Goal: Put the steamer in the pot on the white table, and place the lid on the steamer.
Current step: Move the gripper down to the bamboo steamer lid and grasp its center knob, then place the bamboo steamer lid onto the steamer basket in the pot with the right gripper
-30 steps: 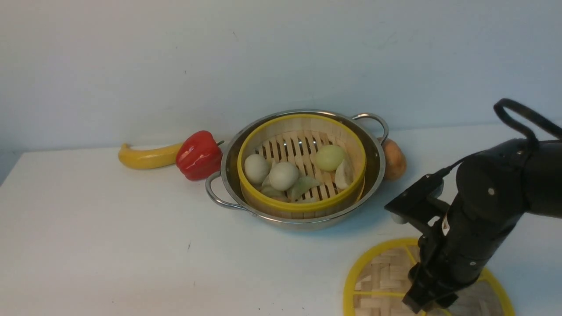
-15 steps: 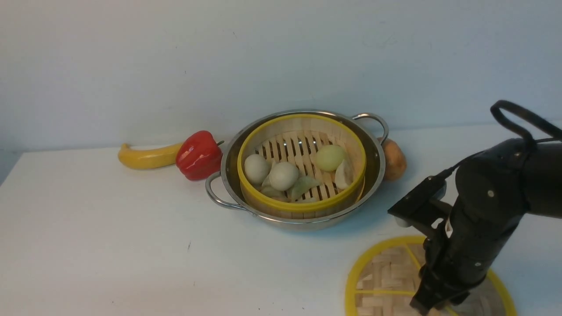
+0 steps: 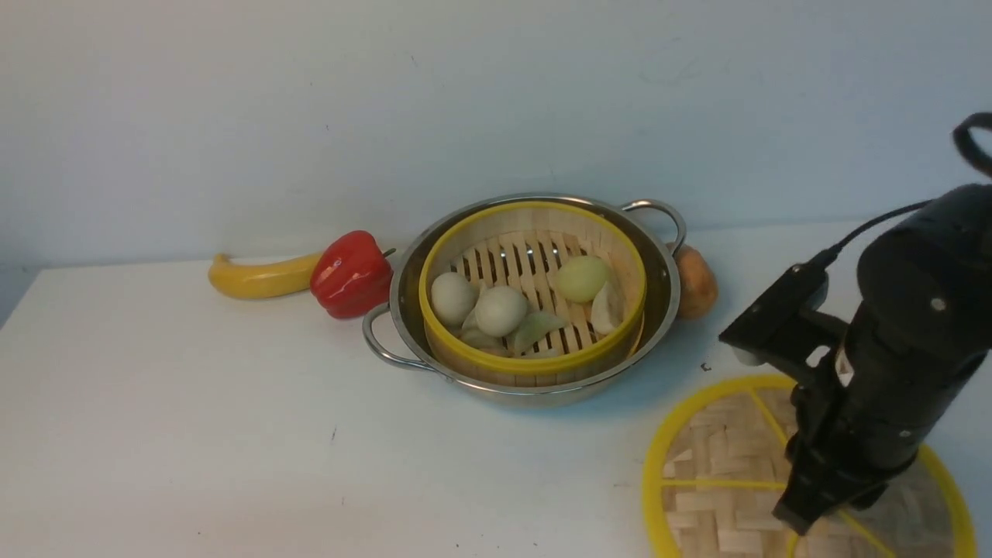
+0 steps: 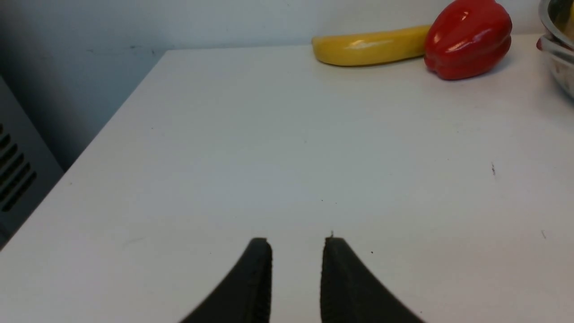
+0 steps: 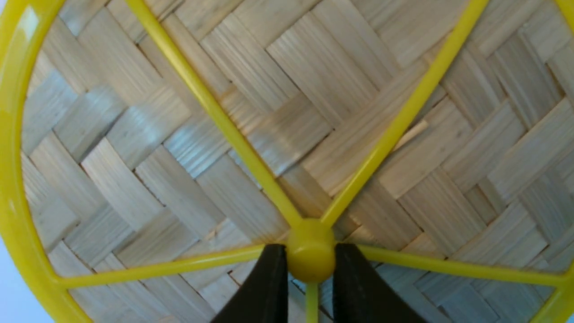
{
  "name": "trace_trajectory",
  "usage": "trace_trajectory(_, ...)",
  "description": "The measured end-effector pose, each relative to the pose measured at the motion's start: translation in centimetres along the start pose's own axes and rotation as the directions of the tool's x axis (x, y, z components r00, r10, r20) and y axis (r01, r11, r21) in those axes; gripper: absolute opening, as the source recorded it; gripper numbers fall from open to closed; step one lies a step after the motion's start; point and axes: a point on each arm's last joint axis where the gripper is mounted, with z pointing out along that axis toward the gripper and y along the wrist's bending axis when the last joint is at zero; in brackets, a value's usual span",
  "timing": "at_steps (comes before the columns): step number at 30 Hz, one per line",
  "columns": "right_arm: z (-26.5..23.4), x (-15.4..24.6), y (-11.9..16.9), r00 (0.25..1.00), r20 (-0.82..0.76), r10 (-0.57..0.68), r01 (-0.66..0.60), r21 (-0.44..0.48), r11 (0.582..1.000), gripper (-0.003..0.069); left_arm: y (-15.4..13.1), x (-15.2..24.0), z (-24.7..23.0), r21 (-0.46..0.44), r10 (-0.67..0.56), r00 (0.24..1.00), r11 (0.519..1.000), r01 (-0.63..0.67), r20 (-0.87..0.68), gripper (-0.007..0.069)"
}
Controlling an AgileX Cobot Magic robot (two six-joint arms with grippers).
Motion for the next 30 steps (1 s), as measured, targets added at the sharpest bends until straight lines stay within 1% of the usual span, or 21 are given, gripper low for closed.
trace_trajectory(1, -0.1, 0.1, 0.0, 1.000, -0.002, 0.002, -0.002, 0.000, 1.000, 0.0138, 0.0, 0.0, 0.0, 0.000, 0.000, 1.000, 1.000, 0.000, 0.000, 0.0157)
trace_trajectory(4, -1.8, 1.5, -1.0, 0.998, 0.004, 0.058, -0.059, 0.012, 0.998, 0.0138, 0.0, 0.0, 0.0, 0.000, 0.000, 1.000, 1.000, 0.000, 0.000, 0.0157)
trace_trajectory(7, -3.0, 2.2, -1.6, 0.995, 0.042, 0.085, -0.086, 0.017, 0.996, 0.0138, 0.0, 0.0, 0.0, 0.000, 0.000, 1.000, 1.000, 0.000, 0.000, 0.0157)
trace_trajectory(9, -4.0, 2.5, -1.7, 0.993, 0.083, 0.082, -0.083, 0.006, 0.997, 0.0138, 0.0, 0.0, 0.0, 0.000, 0.000, 1.000, 1.000, 0.000, 0.000, 0.0157)
trace_trajectory(10, -4.9, 2.1, -1.4, 0.988, 0.132, 0.075, -0.072, -0.028, 0.997, 0.0138, 0.0, 0.0, 0.0, 0.000, 0.000, 1.000, 1.000, 0.000, 0.000, 0.0157)
trace_trajectory(11, -4.9, 2.1, -1.4, 0.988, 0.132, 0.075, -0.072, -0.028, 0.997, 0.0138, 0.0, 0.0, 0.0, 0.000, 0.000, 1.000, 1.000, 0.000, 0.000, 0.0157)
trace_trajectory(12, -5.9, 1.4, -1.3, 0.981, 0.186, 0.061, -0.051, -0.062, 0.997, 0.0138, 0.0, 0.0, 0.0, 0.000, 0.000, 1.000, 1.000, 0.000, 0.000, 0.0157)
trace_trajectory(15, -7.6, -0.5, -1.2, 0.958, 0.284, 0.045, -0.012, -0.119, 0.993, 0.0138, 0.0, 0.0, 0.0, 0.000, 0.000, 1.000, 1.000, 0.000, 0.000, 0.0157)
trace_trajectory(17, -8.6, -1.6, -1.4, 0.945, 0.326, 0.039, 0.003, -0.127, 0.992, 0.0138, 0.0, 0.0, 0.0, 0.000, 0.000, 1.000, 1.000, 0.000, 0.000, 0.0157)
trace_trajectory(21, -10.0, -4.7, -2.3, 0.924, 0.382, 0.022, 0.026, -0.119, 0.993, 0.0138, 0.0, 0.0, 0.0, 0.000, 0.000, 1.000, 1.000, 0.000, 0.000, 0.0157)
trace_trajectory(23, -10.2, -5.7, -2.6, 0.920, 0.391, 0.014, 0.033, -0.113, 0.993, 0.0138, 0.0, 0.0, 0.0, 0.000, 0.000, 1.000, 1.000, 0.000, 0.000, 0.0157)
trace_trajectory(25, -10.3, -8.1, -3.2, 0.913, 0.407, -0.005, 0.052, -0.105, 0.993, 0.0138, 0.0, 0.0, 0.0, 0.000, 0.000, 1.000, 1.000, 0.000, 0.000, 0.0157)
trace_trajectory(27, -10.3, -9.4, -3.2, 0.910, 0.414, -0.026, 0.073, -0.098, 0.993, 0.0138, 0.0, 0.0, 0.0, 0.000, 0.000, 1.000, 1.000, 0.000, 0.000, 0.0157)
trace_trajectory(30, -10.0, -12.4, -2.6, 0.897, 0.437, -0.074, 0.122, -0.084, 0.989, 0.0138, 0.0, 0.0, 0.0, 0.000, 0.000, 1.000, 1.000, 0.000, 0.000, 0.0157)
